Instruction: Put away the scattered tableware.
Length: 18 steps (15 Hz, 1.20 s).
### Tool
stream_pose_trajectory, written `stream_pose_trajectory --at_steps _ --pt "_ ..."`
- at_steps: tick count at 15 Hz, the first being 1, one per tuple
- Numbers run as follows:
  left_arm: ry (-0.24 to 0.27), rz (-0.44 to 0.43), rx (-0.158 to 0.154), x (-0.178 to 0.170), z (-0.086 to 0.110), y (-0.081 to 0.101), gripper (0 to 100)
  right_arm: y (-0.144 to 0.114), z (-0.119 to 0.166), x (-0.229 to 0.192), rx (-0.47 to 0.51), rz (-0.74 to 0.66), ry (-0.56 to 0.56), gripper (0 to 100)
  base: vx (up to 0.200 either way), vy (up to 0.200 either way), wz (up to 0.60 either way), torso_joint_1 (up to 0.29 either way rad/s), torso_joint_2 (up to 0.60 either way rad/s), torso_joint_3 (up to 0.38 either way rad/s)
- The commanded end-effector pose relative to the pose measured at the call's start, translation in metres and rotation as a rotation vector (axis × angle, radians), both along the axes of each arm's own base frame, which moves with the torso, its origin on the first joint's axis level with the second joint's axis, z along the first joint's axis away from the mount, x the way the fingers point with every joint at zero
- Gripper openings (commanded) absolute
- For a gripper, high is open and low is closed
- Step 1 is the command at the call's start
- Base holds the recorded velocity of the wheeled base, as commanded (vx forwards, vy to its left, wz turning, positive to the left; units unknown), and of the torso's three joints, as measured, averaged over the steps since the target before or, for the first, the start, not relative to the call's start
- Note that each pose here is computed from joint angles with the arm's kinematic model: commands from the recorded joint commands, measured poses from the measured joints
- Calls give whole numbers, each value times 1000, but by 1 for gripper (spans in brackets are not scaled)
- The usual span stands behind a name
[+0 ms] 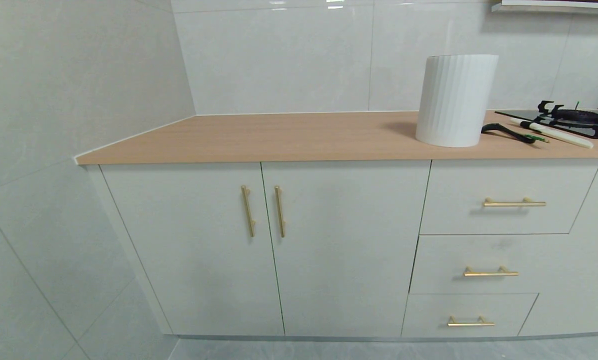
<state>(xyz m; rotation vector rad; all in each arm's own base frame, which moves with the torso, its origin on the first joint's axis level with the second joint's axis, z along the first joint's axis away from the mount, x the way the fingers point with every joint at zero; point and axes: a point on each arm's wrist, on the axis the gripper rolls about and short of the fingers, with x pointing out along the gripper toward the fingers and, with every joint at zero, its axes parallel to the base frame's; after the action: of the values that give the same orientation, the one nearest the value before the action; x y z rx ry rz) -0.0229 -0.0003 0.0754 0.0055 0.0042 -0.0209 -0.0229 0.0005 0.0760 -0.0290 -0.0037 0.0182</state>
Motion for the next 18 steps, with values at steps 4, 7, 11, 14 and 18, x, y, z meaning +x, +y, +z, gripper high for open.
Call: stream_pose_trajectory --at_steps 4,7,11,14,18 --pt "-1 -1 -4 0 0 0 100 0 0 0 12 0 2 100 0 0 0 0 0 0" --pt "-1 -1 -1 0 0 0 100 0 0 0 12 0 4 100 0 0 0 0 0 0" --pt "-1 -1 -1 0 0 0 100 0 0 0 14 0 2 100 0 -200 0 1 -5 4" --pt "-1 -1 -1 0 0 0 100 0 0 0 14 0 1 100 0 -200 0 4 -2 2" --pt "-1 -1 -2 0 0 0 100 0 0 0 14 0 1 100 0 -200 0 5 3 -1"
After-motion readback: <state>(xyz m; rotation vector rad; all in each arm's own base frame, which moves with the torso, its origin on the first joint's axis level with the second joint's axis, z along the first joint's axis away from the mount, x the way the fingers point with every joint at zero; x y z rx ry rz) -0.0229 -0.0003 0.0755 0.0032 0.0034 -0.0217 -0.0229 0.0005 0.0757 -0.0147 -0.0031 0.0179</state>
